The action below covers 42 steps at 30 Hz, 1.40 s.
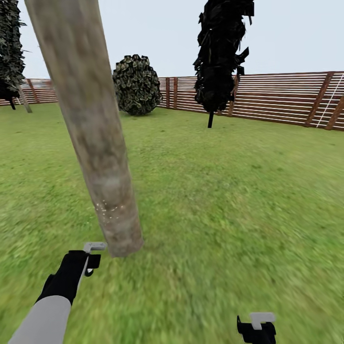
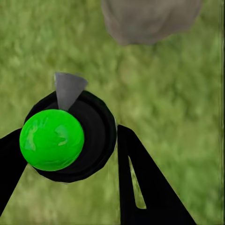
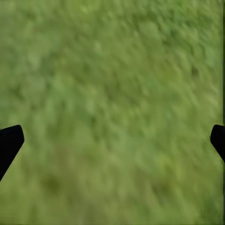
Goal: In the garden, pick up the pesticide atomizer on the floor and spray pesticide onto both trees until each tree trunk is fully covered.
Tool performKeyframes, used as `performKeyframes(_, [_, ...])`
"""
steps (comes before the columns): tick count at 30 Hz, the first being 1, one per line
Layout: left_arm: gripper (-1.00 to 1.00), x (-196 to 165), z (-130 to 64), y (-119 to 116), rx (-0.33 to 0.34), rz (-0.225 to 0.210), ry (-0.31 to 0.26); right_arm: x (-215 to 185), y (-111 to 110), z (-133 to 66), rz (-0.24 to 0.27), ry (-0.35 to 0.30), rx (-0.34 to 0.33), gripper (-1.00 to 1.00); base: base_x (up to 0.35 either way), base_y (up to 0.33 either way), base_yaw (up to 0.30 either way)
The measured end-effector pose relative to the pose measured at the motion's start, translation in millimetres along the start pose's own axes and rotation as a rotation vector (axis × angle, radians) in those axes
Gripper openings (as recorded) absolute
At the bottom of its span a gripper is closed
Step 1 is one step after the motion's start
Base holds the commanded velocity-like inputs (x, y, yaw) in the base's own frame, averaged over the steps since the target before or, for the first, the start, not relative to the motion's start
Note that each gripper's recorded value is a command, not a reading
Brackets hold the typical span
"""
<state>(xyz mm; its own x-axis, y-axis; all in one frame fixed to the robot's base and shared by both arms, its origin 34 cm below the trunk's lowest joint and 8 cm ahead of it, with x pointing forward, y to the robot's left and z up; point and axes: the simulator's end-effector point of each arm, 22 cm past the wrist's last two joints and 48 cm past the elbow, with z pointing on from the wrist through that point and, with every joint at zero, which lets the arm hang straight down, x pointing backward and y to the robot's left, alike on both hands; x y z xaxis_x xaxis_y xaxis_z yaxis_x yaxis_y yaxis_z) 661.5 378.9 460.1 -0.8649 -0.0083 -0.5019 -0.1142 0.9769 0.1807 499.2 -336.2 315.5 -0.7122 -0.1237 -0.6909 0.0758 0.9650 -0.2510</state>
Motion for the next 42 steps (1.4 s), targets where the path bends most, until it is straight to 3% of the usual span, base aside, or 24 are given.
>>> performKeyframes(12, [-1.00,-3.3,-1.3,-1.8,0.001,-0.002,-0.008,-0.6,-0.2,0.3,0.000,-0.001,0.001,1.00,0.064,-0.262,0.010])
performKeyframes(25, [-1.00,-3.7,-1.7,-1.2,0.001,-0.004,-0.009,-0.3,0.2,0.1,0.000,-0.001,0.001,1.00,0.052,-0.276,0.244])
performKeyframes(39, [-1.00,-4.3,-1.7,7.0,-0.013,-0.004,-0.011,-0.1,0.9,-0.2,0.001,0.000,0.000,1.00,0.176,-0.245,0.065])
performKeyframes(41, [-1.00,-1.7,-1.2,16.8,-0.029,-0.025,-0.007,-0.1,1.0,-0.1,0.001,0.000,0.000,1.00,0.182,-0.235,0.265])
performKeyframes(42, [-1.00,2.5,-0.5,30.4,-0.060,-0.056,-0.002,-0.2,1.0,-0.1,0.001,0.000,0.000,1.00,0.181,-0.235,0.274])
